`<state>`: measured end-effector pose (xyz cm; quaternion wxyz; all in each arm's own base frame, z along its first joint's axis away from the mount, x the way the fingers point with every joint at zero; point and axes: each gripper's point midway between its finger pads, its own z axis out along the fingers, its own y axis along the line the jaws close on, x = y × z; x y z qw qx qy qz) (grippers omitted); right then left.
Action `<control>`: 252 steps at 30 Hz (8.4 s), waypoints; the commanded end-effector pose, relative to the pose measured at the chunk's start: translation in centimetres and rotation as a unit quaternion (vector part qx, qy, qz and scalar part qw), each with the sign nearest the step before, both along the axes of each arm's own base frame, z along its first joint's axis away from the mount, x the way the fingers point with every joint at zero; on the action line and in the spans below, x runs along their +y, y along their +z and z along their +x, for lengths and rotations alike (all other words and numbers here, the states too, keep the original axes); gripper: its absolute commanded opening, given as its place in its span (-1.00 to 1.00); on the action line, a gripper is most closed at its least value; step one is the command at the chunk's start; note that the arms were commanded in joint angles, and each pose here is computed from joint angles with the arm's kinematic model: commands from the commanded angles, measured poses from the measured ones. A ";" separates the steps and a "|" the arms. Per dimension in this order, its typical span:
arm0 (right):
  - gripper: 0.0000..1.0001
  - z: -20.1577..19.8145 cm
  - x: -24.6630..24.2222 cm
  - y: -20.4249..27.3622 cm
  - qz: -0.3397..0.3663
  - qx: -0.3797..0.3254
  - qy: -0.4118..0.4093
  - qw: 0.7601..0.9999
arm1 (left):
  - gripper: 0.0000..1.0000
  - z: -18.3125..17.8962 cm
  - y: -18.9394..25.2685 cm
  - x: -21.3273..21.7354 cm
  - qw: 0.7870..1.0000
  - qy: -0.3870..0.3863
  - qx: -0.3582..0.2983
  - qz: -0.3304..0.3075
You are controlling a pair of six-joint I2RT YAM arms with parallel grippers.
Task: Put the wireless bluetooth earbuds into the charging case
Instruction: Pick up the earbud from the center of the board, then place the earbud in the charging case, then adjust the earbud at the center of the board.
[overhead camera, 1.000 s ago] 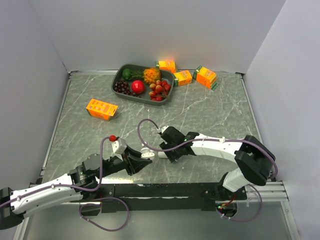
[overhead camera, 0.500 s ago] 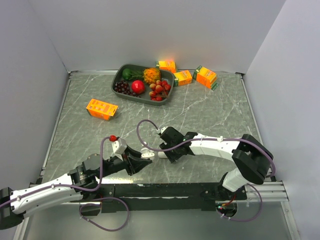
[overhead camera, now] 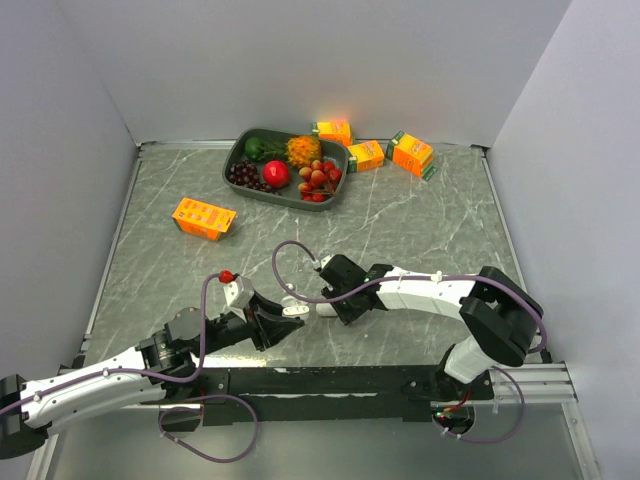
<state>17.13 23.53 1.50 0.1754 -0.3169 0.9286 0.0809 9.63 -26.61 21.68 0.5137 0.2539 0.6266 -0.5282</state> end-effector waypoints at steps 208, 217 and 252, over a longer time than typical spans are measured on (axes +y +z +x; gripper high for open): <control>-0.21 13.4 -2.9 5.6 0.106 -0.014 -0.293 0.950 | -0.98 4.7 4.7 0.8 0.983 0.121 -0.119 -0.070; 0.19 11.9 -4.4 5.0 0.090 -0.041 -0.255 0.962 | -0.97 4.6 4.6 0.8 0.984 0.117 -0.118 -0.071; -0.12 8.7 -5.1 -0.3 0.021 -0.003 -0.214 0.977 | -0.97 4.2 4.3 0.8 0.985 0.107 -0.112 -0.072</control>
